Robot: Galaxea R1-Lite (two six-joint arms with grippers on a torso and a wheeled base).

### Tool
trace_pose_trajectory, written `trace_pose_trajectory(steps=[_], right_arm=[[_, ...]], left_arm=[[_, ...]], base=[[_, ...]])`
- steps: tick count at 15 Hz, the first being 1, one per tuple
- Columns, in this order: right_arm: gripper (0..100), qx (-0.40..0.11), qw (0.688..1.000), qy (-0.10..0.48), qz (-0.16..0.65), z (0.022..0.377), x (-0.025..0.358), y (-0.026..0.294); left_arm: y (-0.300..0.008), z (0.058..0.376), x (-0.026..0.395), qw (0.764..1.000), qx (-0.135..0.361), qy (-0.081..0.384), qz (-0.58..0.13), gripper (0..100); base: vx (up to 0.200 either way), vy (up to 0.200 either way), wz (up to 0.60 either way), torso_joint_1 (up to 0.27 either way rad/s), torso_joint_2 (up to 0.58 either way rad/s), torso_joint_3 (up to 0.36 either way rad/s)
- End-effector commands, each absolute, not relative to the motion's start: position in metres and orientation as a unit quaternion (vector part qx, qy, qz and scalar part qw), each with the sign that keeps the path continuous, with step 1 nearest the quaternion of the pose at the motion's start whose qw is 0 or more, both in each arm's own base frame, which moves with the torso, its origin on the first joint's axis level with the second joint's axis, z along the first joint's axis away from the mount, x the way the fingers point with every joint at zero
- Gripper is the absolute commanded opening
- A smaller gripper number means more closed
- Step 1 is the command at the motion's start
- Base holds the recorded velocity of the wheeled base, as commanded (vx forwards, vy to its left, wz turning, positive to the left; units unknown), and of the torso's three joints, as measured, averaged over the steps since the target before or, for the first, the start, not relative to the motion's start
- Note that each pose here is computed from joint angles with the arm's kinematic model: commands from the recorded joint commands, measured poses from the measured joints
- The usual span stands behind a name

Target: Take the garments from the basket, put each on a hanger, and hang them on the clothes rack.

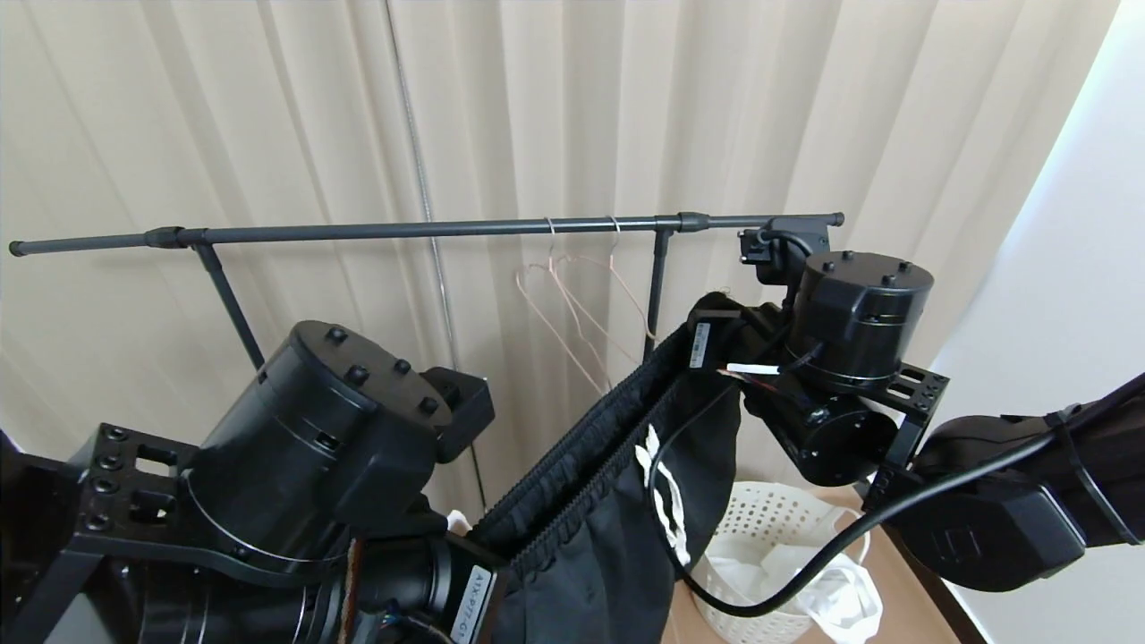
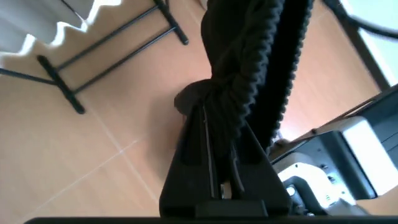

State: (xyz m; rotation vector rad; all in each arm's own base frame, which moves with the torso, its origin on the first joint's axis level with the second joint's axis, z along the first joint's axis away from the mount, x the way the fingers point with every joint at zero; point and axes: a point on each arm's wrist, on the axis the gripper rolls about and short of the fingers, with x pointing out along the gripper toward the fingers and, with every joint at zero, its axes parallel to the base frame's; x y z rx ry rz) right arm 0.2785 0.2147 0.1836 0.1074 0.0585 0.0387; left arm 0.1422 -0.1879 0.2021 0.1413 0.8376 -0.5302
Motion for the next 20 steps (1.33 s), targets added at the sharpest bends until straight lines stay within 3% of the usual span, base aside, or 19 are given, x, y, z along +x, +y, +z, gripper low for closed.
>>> trace_pose_trajectory(steps=[1, 5, 12, 16, 20], right_arm=[[0, 0.053, 0.997, 0.035, 0.033, 0.179, 0.274, 0.224], [0, 0.062, 0.995, 0.051, 0.064, 0.167, 0.262, 0.247], [0, 0.058, 0.995, 0.054, 0.067, 0.165, 0.260, 0.248], [0, 0.061, 0.996, 0.048, 0.048, 0.170, 0.264, 0.239], [0, 0.070, 0.997, 0.032, 0.023, 0.198, 0.263, 0.213]], left_arm=[[-0.211, 0.199, 0.139, 0.873, 0.031, 0.407, -0.269, 0], [-0.241, 0.193, 0.140, 0.865, 0.022, 0.419, -0.275, 0], [-0.269, 0.189, 0.140, 0.863, 0.005, 0.425, -0.272, 0], [-0.249, 0.191, 0.151, 0.875, -0.010, 0.422, -0.235, 0], [-0.212, 0.208, 0.171, 0.897, -0.029, 0.393, -0.200, 0]], base=[[0.000, 0.000, 0.00, 0.000, 0.00, 0.000], [0.000, 0.000, 0.00, 0.000, 0.00, 0.000], [0.000, 0.000, 0.00, 0.000, 0.00, 0.000], [0.000, 0.000, 0.00, 0.000, 0.00, 0.000], [0.000, 0.000, 0.00, 0.000, 0.00, 0.000]])
